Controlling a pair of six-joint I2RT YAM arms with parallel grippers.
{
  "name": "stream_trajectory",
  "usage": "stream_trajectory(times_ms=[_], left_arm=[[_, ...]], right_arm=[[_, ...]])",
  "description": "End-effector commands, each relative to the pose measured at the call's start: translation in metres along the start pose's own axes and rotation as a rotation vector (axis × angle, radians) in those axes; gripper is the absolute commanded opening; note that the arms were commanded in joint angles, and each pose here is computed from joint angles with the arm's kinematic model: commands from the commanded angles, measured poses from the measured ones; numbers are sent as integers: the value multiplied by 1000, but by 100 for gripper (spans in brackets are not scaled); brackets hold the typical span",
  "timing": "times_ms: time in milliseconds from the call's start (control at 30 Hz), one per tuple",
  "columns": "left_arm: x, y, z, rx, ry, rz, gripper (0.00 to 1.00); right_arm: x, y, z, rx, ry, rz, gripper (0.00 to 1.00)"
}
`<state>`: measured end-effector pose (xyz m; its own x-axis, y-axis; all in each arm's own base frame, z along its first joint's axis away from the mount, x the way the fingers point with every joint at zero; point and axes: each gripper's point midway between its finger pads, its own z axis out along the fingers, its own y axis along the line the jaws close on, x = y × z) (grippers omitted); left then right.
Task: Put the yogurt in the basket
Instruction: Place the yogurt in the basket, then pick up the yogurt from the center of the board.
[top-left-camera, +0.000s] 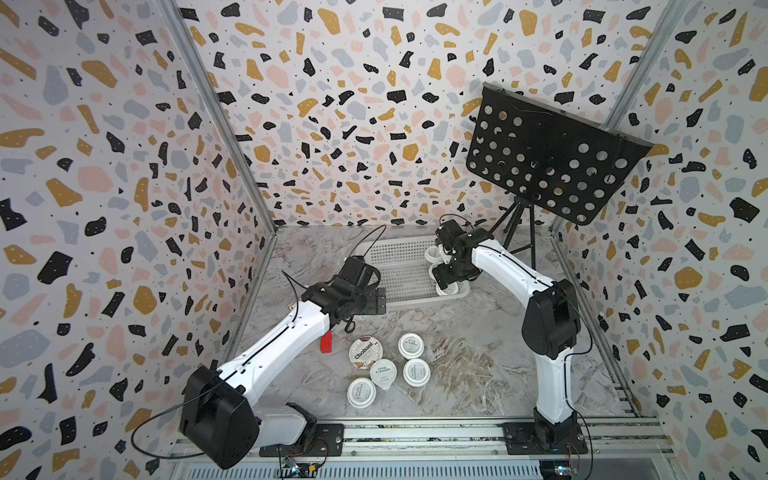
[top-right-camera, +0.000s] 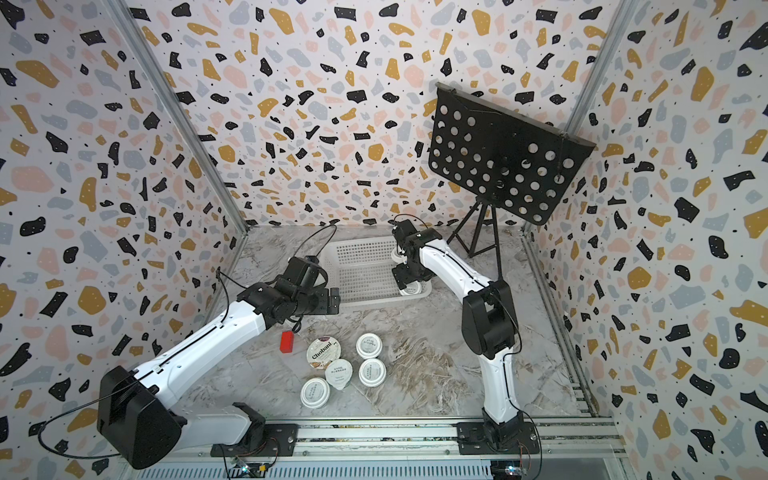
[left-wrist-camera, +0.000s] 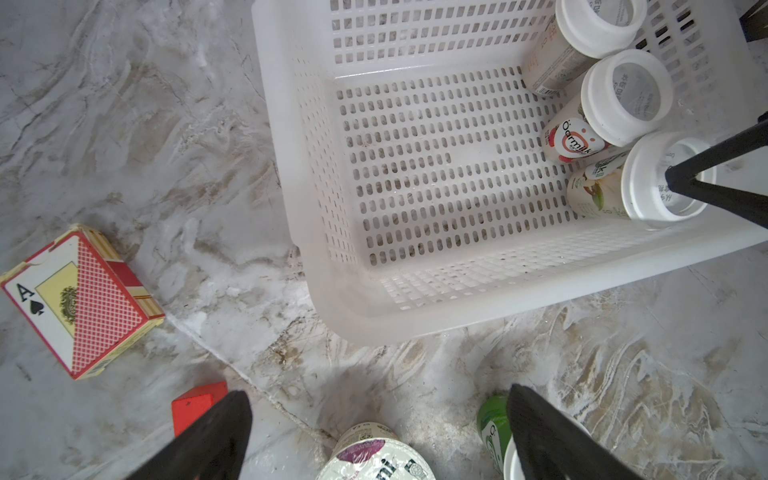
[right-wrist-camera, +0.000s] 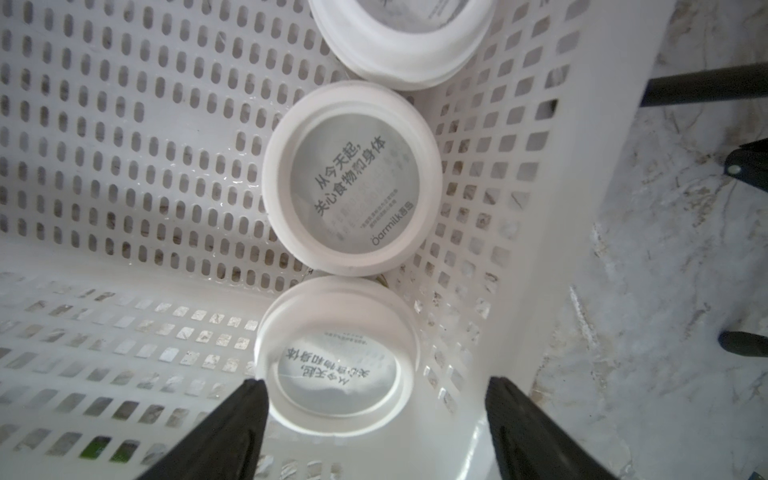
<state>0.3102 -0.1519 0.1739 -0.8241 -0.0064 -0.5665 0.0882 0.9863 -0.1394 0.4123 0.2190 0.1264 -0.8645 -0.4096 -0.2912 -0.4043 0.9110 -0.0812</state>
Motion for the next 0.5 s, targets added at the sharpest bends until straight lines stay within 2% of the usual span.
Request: stream_trajectory(times_ms=[0,300,467], left_arm=[[-4,2,-5,1,-21,0,100],[-8,3,-4,-11,-27,-1,100],[-16,-2,-5,2,-37,-11,100]], right_arm=[[0,-5,0,17,9,-4,87],[-9,0,-47,-43,-93,15,88],[4,5,-69,-99,-152,33,88]])
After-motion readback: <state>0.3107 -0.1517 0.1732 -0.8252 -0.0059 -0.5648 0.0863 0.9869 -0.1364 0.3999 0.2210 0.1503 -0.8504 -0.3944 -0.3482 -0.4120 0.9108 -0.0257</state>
